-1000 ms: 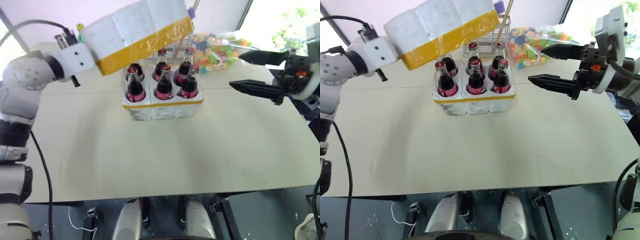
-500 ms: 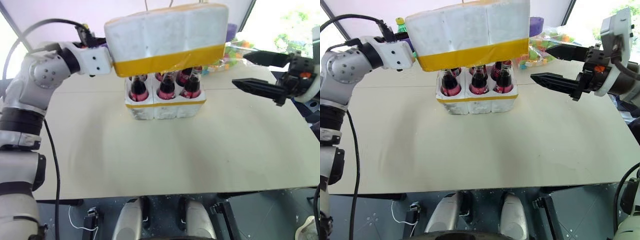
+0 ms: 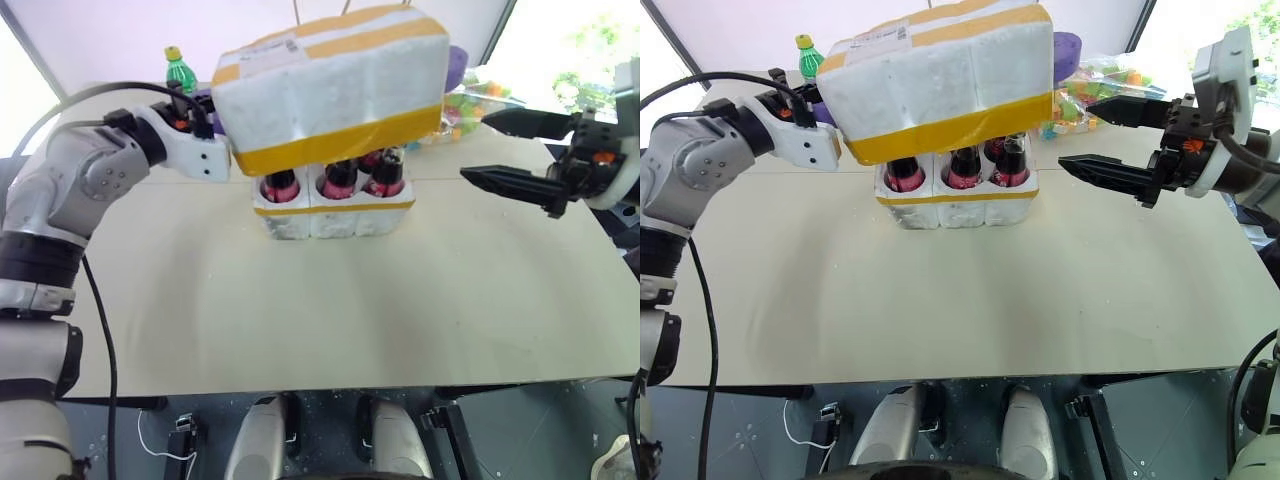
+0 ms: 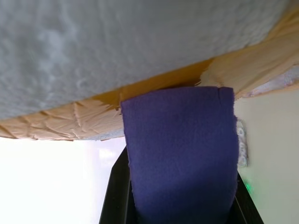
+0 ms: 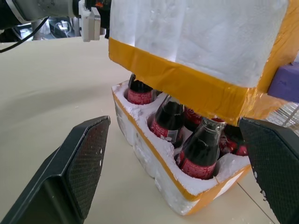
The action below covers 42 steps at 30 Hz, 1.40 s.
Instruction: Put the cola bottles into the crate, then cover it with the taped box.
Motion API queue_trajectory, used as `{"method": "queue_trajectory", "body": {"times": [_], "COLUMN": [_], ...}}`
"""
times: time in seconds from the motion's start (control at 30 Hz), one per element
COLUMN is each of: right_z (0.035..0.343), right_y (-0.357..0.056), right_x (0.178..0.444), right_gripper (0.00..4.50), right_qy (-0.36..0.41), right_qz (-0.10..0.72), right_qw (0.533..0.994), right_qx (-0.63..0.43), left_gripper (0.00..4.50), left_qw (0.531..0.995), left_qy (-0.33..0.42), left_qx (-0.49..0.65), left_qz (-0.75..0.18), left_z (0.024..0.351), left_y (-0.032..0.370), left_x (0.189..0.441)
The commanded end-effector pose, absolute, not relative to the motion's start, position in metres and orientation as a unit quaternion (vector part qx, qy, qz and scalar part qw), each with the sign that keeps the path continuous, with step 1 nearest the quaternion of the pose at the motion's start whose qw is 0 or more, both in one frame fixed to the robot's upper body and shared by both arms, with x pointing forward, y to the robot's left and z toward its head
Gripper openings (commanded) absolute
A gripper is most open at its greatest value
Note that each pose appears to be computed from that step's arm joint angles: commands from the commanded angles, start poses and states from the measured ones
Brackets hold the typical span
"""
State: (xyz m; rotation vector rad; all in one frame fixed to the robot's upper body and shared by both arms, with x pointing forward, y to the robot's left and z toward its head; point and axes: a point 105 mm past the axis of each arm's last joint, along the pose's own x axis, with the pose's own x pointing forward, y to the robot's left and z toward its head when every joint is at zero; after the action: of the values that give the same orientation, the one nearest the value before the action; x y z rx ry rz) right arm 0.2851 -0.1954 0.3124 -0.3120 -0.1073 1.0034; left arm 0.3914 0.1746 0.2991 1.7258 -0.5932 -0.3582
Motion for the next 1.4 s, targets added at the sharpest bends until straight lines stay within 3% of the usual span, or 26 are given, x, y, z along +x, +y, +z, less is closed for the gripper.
{"method": "queue_trajectory", "body": {"times": [0.03,0.17,0.4,0.7,0.97,1.03,1.07,1.23,1.27,1.4], "right_z": [0.32,0.319,0.317,0.316,0.314,0.312,0.311,0.308,0.307,0.303], "right_y": [-0.194,-0.195,-0.196,-0.196,-0.194,-0.194,-0.195,-0.201,-0.203,-0.207], "right_x": [0.281,0.281,0.281,0.282,0.285,0.285,0.285,0.286,0.286,0.286], "right_gripper": [4.5,4.5,4.5,4.5,4.5,4.5,4.5,4.5,4.5,4.5], "right_qy": [-0.071,-0.071,-0.073,-0.076,-0.077,-0.072,-0.069,-0.059,-0.057,-0.055], "right_qz": [0.476,0.472,0.466,0.465,0.468,0.469,0.468,0.461,0.46,0.457], "right_qw": [0.861,0.864,0.868,0.87,0.869,0.869,0.869,0.872,0.873,0.875], "right_qx": [-0.163,-0.16,-0.154,-0.145,-0.139,-0.144,-0.147,-0.153,-0.153,-0.149], "left_gripper": [0.36,0.36,0.36,0.36,0.36,1.33,1.61,4.15,4.46,4.46], "left_qw": [0.581,0.555,0.563,0.531,0.54,0.546,0.543,0.522,0.516,0.501], "left_qy": [-0.29,-0.29,-0.317,-0.301,-0.26,-0.247,-0.245,-0.28,-0.288,-0.324], "left_qx": [0.748,0.768,0.752,0.781,0.786,0.785,0.787,0.794,0.795,0.793], "left_qz": [-0.137,-0.137,-0.131,-0.134,-0.152,-0.158,-0.159,-0.139,-0.134,-0.122], "left_z": [0.312,0.312,0.329,0.329,0.291,0.282,0.278,0.287,0.289,0.295], "left_y": [0.167,0.168,0.162,0.171,0.173,0.176,0.178,0.178,0.179,0.179], "left_x": [0.39,0.391,0.384,0.376,0.382,0.384,0.384,0.38,0.378,0.37]}}
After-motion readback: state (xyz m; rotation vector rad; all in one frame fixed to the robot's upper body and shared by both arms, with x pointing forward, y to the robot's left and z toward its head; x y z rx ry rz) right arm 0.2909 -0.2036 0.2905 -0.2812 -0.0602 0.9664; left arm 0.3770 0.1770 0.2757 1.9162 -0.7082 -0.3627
